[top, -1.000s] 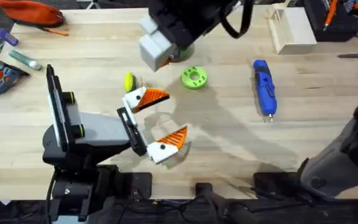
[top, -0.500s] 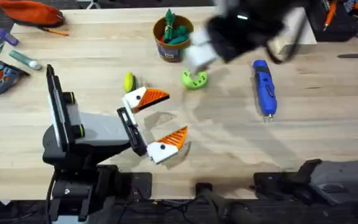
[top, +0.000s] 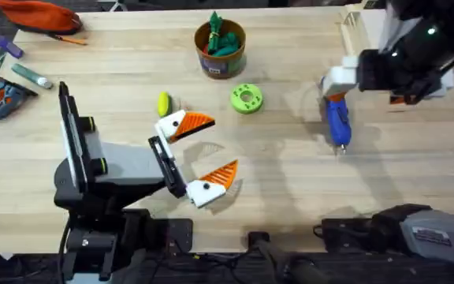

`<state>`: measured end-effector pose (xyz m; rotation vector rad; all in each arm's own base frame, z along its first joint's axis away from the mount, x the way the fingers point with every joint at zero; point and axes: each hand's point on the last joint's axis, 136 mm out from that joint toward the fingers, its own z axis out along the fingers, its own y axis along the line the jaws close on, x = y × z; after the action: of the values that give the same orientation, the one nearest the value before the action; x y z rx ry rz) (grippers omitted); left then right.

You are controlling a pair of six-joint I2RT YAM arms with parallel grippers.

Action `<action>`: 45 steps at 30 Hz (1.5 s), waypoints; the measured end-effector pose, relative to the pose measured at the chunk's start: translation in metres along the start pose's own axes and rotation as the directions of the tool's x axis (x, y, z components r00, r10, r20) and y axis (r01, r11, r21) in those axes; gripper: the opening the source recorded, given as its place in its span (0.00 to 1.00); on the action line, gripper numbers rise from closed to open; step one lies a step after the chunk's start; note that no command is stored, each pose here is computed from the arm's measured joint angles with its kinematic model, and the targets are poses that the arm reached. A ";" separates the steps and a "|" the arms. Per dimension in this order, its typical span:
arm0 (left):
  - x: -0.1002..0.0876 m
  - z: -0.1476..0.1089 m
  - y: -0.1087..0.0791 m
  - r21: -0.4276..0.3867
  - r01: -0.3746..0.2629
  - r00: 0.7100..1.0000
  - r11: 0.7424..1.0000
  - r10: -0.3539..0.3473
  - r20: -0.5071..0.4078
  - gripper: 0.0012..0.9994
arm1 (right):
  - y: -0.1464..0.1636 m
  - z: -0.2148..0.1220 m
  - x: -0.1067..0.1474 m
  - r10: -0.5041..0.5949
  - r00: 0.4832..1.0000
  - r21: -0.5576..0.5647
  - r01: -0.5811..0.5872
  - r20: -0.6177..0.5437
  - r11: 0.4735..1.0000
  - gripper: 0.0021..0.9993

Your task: Pick up the gripper from the table and insert it into the empty holder that is missing its gripper. Then pick up a screw, insert it into the mounting hole, and use the screwdriver to tighten it. Finally, clean up the table by picking up the vegetable and placing it into the bucket.

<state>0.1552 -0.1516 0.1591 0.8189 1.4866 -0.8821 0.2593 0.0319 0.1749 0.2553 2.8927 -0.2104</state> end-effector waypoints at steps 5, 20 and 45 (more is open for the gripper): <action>0.000 0.000 0.000 0.000 -0.001 1.000 1.000 0.001 0.000 0.99 | -0.017 0.011 -0.007 0.069 0.997 0.026 -0.068 -0.023 0.997 0.99; 0.000 0.000 0.000 0.000 -0.001 1.000 1.000 0.001 0.000 0.99 | -0.016 0.013 -0.013 0.053 0.999 0.018 -0.053 -0.006 0.998 0.99; 0.000 0.000 0.000 0.000 -0.001 1.000 1.000 0.001 0.000 0.99 | -0.016 0.013 -0.013 0.053 0.999 0.018 -0.053 -0.006 0.998 0.99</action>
<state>0.1552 -0.1515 0.1591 0.8191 1.4864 -0.8814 0.2718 0.0122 0.1678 0.3357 2.8875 -0.2272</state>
